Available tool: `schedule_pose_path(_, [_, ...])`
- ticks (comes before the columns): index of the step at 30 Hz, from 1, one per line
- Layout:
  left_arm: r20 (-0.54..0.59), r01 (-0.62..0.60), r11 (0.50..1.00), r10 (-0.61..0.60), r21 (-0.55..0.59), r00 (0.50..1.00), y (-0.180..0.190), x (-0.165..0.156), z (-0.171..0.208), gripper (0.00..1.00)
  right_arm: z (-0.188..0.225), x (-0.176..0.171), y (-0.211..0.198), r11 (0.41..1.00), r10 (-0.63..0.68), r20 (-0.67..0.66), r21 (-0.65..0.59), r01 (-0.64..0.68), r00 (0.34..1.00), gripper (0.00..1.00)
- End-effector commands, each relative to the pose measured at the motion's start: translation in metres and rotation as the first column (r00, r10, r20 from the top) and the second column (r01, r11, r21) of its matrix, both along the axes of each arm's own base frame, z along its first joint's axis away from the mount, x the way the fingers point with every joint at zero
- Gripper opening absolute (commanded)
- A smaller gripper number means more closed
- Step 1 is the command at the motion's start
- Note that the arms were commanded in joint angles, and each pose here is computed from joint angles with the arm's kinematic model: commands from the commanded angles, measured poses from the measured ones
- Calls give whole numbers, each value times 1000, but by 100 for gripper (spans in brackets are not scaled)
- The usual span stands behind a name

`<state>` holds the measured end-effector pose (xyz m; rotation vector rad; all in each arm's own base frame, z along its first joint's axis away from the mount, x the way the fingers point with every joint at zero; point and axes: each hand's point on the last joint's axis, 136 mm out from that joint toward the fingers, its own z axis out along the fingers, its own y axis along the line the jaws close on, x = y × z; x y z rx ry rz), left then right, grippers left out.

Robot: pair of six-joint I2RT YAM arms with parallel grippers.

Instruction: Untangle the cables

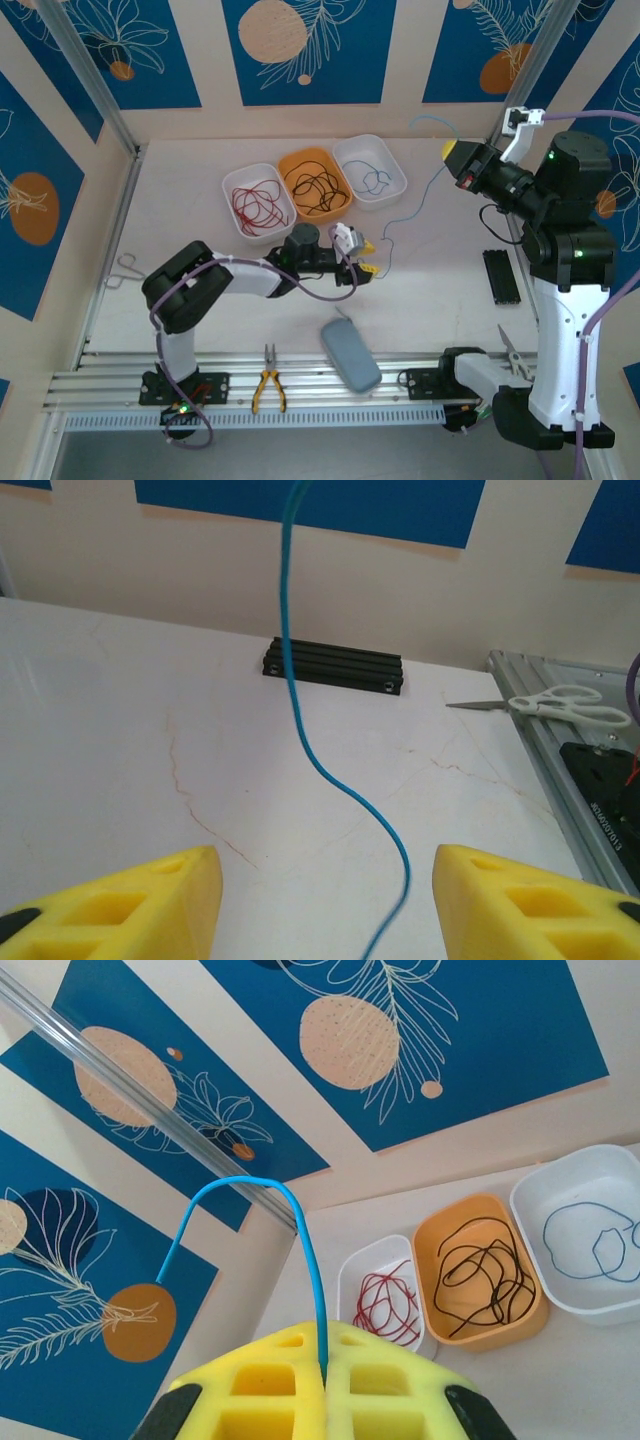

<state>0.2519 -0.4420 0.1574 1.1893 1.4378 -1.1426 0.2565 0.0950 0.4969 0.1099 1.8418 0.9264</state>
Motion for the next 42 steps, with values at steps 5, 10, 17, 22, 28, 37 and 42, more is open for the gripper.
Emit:
schedule_pose_path(5, [-40,3,998,-1,66,999,-12,9,-23,48,15,-8,7,999,36,37,14,-37,999,0])
schedule_pose_path(10, [-65,34,997,-30,66,997,-16,6,-32,48,15,-8,7,999,33,38,13,-33,999,0])
schedule_pose_path(17, [-58,105,989,-100,100,993,-17,-3,-47,49,16,-9,8,999,36,39,15,-36,999,0])
schedule_pose_path(22, [-11,164,976,-164,144,986,-16,-10,-53,49,17,-9,10,999,44,41,19,-45,998,0])
schedule_pose_path(28, [4,261,952,-265,157,964,-9,-24,-54,48,17,-9,10,999,46,40,20,-47,998,0])
schedule_pose_path(37, [-25,293,944,-293,151,956,-1,-22,-53,33,16,-9,11,999,47,39,22,-48,998,0])
schedule_pose_path(42, [-21,275,951,-275,144,961,-3,-19,-52,32,13,-6,11,999,45,31,22,-46,999,0])
